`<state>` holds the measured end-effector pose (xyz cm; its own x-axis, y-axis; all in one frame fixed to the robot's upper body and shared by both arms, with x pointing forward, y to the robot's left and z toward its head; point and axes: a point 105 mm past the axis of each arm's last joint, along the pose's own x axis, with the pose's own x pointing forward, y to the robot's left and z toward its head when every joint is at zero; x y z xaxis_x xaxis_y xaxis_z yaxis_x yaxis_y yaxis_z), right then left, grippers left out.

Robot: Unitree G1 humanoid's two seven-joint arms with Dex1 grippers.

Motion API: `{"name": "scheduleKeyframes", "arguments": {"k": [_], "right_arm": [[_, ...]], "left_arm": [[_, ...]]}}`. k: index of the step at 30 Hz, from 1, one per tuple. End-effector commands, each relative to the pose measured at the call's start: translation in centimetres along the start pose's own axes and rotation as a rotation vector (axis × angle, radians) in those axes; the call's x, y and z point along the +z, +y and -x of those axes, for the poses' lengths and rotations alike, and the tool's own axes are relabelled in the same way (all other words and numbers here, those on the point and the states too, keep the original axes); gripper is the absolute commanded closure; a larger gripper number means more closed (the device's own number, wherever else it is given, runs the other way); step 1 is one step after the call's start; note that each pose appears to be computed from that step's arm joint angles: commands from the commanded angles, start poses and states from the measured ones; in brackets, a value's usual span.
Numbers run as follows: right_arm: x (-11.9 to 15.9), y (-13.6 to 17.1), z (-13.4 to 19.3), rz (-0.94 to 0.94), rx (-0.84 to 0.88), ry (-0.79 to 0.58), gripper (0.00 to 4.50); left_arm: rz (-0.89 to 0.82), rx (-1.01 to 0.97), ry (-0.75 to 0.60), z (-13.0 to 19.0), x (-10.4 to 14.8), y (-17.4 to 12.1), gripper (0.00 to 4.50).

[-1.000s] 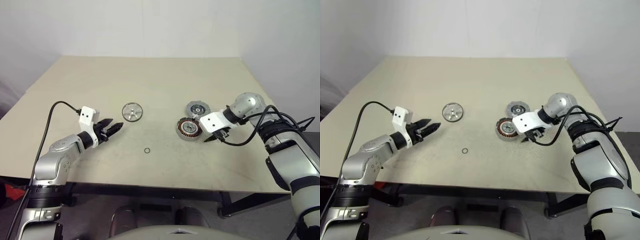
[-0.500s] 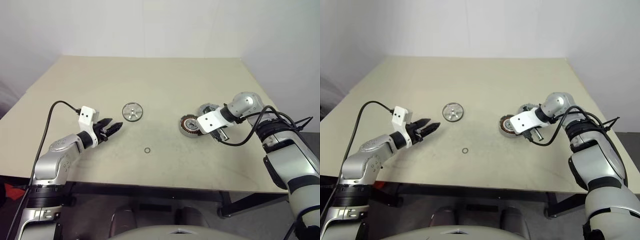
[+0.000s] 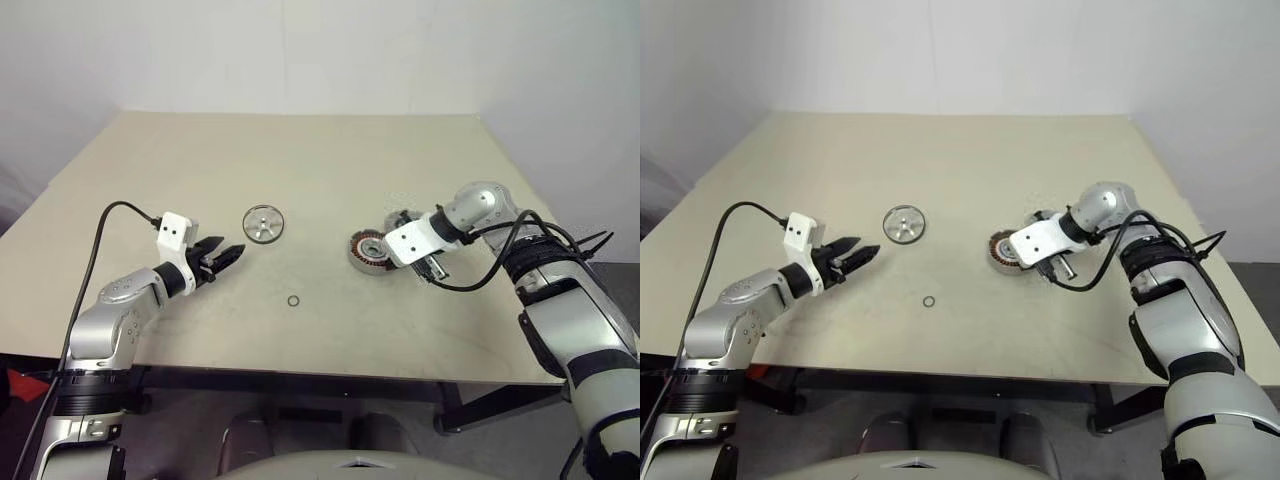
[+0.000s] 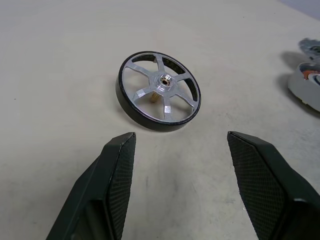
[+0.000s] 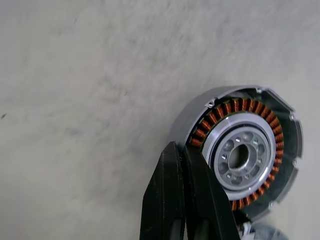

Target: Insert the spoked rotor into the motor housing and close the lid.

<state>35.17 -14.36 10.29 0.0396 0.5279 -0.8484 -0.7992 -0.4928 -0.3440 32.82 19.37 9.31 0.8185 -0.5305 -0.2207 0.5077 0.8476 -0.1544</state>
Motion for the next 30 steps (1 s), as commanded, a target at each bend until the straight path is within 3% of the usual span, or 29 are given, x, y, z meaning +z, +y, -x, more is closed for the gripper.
{"name": "scheduleKeyframes", "arguments": {"k": [1, 30], "right_arm": [[2.1, -2.8, 1.0, 0.072, -0.109, -0.037, 4.48], [6.5, -7.0, -4.7, 0.045, -0.218, -0.141, 4.48]], "left_arm": [[-0.032, 0.012, -0.043, 0.2, 1.4, 0.3, 1.41], [-0.03, 0.006, -0.036, 0.2, 1.1, -0.2, 1.41]]}}
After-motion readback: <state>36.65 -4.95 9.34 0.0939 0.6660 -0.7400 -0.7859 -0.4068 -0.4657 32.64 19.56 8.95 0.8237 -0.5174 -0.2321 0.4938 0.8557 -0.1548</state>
